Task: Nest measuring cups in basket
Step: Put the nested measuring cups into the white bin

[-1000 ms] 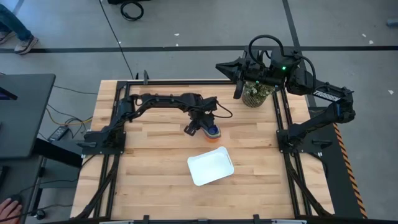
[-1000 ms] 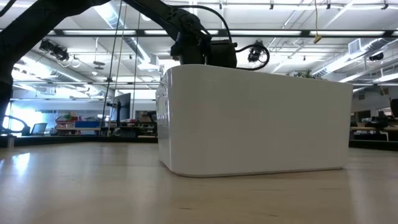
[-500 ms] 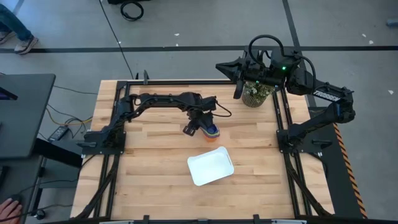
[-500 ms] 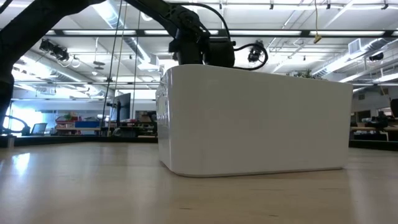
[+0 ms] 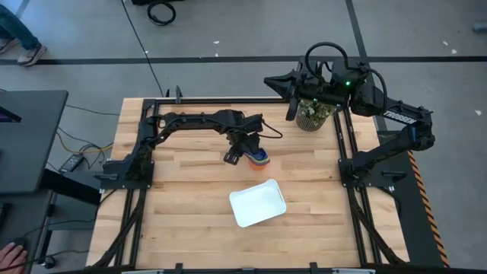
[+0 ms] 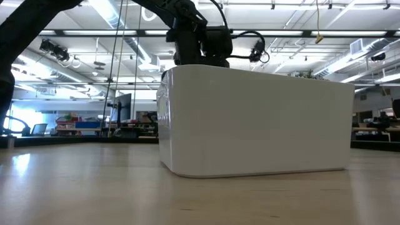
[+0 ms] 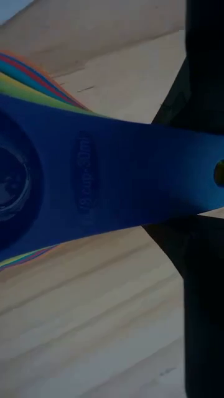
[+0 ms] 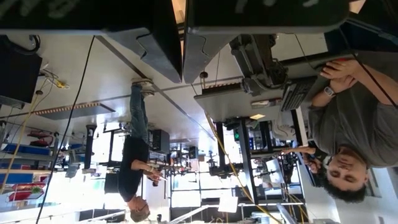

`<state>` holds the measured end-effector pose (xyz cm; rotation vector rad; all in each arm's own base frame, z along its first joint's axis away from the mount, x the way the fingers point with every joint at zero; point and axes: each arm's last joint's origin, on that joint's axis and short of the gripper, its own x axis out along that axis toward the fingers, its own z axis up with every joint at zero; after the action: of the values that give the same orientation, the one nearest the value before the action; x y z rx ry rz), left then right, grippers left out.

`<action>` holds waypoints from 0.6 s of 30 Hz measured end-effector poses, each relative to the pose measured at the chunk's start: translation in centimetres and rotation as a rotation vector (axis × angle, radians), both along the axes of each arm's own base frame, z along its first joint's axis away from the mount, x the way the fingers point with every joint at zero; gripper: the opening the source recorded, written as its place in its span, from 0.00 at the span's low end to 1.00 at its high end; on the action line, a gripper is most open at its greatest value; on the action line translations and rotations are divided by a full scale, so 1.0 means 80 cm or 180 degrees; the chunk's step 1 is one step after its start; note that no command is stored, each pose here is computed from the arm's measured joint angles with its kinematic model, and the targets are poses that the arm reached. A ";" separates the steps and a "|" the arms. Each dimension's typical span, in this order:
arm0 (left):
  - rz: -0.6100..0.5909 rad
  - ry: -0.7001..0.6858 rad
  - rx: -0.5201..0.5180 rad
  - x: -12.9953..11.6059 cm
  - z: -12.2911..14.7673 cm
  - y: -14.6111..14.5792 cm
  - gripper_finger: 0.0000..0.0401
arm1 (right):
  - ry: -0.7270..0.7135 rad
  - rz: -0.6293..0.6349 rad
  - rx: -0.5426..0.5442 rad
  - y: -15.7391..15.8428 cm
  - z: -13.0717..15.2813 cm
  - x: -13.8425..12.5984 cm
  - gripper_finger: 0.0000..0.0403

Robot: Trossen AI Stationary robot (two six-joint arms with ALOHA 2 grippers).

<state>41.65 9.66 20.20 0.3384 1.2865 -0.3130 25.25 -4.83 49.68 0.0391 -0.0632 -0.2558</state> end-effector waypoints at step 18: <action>0.0512 0.0174 -0.0118 -0.012 0.015 -0.008 0.35 | 0.0677 0.0190 -0.0217 0.004 -0.021 -0.005 0.06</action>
<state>40.67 9.02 21.38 0.1947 1.3511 -0.2105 24.82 -4.54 47.99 -0.0542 0.1407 -0.1969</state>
